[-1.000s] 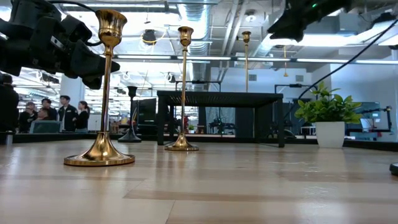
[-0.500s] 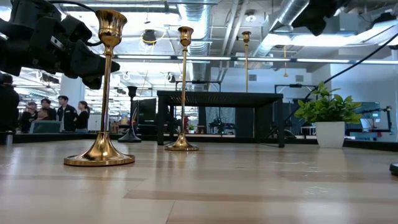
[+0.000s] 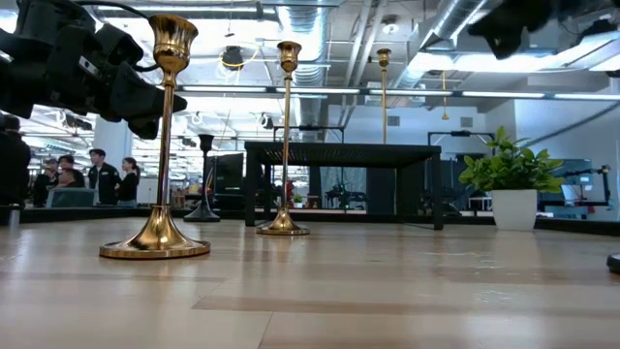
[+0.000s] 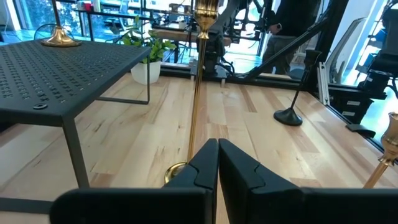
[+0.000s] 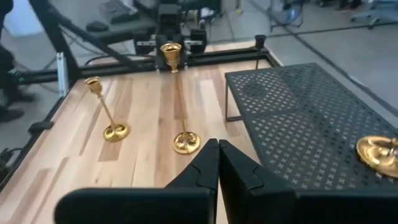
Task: Pick & Place candle stick holders
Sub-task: Put the top gold candle holder on the shelf
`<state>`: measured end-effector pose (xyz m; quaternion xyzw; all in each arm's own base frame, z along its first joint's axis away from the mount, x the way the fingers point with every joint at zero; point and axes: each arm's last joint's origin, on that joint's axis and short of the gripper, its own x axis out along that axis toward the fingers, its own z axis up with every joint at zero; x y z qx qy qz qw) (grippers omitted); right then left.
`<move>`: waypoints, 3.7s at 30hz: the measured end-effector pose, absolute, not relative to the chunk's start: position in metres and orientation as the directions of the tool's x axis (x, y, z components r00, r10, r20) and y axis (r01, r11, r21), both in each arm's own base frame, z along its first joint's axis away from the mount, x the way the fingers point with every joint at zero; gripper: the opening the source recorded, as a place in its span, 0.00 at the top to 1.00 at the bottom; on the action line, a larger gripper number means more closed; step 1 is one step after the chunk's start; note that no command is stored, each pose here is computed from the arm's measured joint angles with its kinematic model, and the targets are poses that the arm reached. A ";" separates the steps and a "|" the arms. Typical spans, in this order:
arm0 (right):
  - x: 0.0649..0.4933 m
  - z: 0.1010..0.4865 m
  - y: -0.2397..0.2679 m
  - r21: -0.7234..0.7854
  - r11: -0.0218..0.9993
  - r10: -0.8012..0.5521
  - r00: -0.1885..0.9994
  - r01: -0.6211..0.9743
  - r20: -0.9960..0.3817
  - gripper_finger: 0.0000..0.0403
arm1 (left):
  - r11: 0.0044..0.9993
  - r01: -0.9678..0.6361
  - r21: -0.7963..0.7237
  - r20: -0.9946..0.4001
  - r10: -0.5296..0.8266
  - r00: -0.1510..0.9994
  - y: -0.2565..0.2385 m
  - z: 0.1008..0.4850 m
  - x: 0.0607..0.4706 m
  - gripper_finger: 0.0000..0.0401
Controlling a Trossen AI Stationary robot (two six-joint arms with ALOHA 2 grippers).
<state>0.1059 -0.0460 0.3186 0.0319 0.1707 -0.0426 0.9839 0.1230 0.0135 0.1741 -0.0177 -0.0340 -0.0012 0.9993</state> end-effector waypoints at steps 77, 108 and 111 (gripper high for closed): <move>0.124 0.223 -0.011 0.001 0.994 0.111 0.975 -0.113 -0.194 1.00 | 0.998 0.048 0.033 0.036 -0.049 0.998 0.012 0.205 0.242 0.39; 0.124 0.223 -0.011 -0.002 0.993 0.112 0.975 -0.114 -0.193 1.00 | 1.000 -0.018 -0.006 0.083 0.018 0.996 0.014 0.217 0.247 0.47; 0.124 0.223 -0.011 -0.002 0.993 0.112 0.975 -0.114 -0.193 1.00 | 1.000 -0.017 -0.010 0.083 0.018 0.996 0.014 0.217 0.247 0.51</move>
